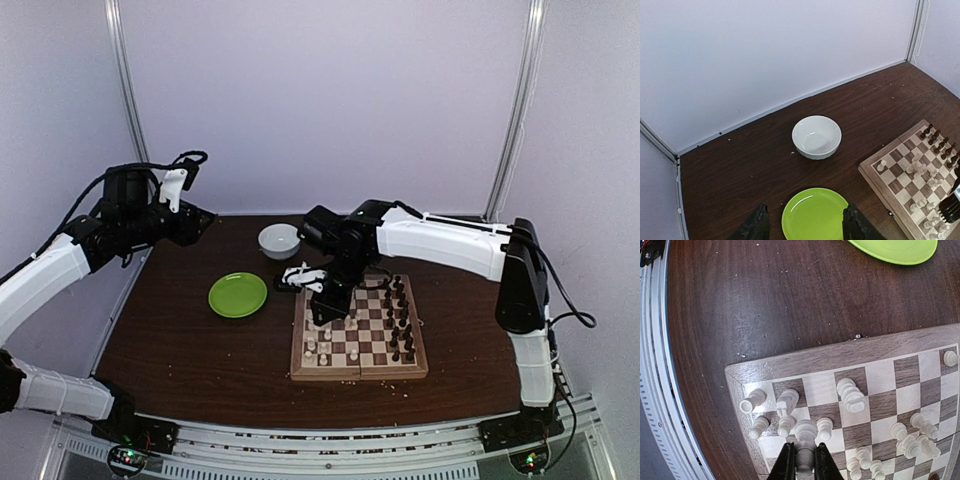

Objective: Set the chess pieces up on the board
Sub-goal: Place the bishop on f1.

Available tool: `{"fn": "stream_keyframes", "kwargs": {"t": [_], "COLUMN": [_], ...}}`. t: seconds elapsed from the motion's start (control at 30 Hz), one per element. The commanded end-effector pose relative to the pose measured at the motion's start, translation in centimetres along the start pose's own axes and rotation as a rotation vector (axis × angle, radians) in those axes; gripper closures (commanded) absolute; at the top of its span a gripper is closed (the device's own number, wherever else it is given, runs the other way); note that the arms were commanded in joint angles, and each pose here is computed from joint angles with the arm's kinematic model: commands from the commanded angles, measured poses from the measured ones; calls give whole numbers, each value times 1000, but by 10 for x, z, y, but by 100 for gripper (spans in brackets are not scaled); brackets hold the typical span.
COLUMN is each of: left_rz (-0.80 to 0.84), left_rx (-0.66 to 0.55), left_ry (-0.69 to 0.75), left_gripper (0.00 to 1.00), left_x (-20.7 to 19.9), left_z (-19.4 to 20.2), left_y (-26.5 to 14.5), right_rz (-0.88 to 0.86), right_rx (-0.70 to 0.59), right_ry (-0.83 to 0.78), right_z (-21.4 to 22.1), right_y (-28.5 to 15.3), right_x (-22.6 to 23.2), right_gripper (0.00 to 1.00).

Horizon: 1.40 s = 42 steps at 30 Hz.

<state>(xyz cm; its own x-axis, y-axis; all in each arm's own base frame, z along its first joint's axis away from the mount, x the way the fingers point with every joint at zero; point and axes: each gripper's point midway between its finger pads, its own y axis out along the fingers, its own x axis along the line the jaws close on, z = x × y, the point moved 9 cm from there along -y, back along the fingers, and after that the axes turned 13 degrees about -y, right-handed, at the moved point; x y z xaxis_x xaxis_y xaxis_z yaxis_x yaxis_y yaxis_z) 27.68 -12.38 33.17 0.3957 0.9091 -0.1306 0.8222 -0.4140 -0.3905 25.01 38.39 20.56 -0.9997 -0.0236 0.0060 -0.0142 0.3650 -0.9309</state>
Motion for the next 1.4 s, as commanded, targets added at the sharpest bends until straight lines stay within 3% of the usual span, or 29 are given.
{"fn": "stream_keyframes", "kwargs": {"t": [0.0, 1.37], "left_rz": [12, 42], "left_rx": [-35, -23], "left_ry": [9, 11], "left_gripper": [49, 50], "left_x": [0, -3], "left_z": [-6, -4], "left_y": [-5, -4], "right_rz": [37, 4], "right_rx": [26, 110], "right_ry": [6, 21], "right_z": [-8, -12], "right_y": [5, 55], "right_x": [-5, -13], "right_gripper": [91, 89]}}
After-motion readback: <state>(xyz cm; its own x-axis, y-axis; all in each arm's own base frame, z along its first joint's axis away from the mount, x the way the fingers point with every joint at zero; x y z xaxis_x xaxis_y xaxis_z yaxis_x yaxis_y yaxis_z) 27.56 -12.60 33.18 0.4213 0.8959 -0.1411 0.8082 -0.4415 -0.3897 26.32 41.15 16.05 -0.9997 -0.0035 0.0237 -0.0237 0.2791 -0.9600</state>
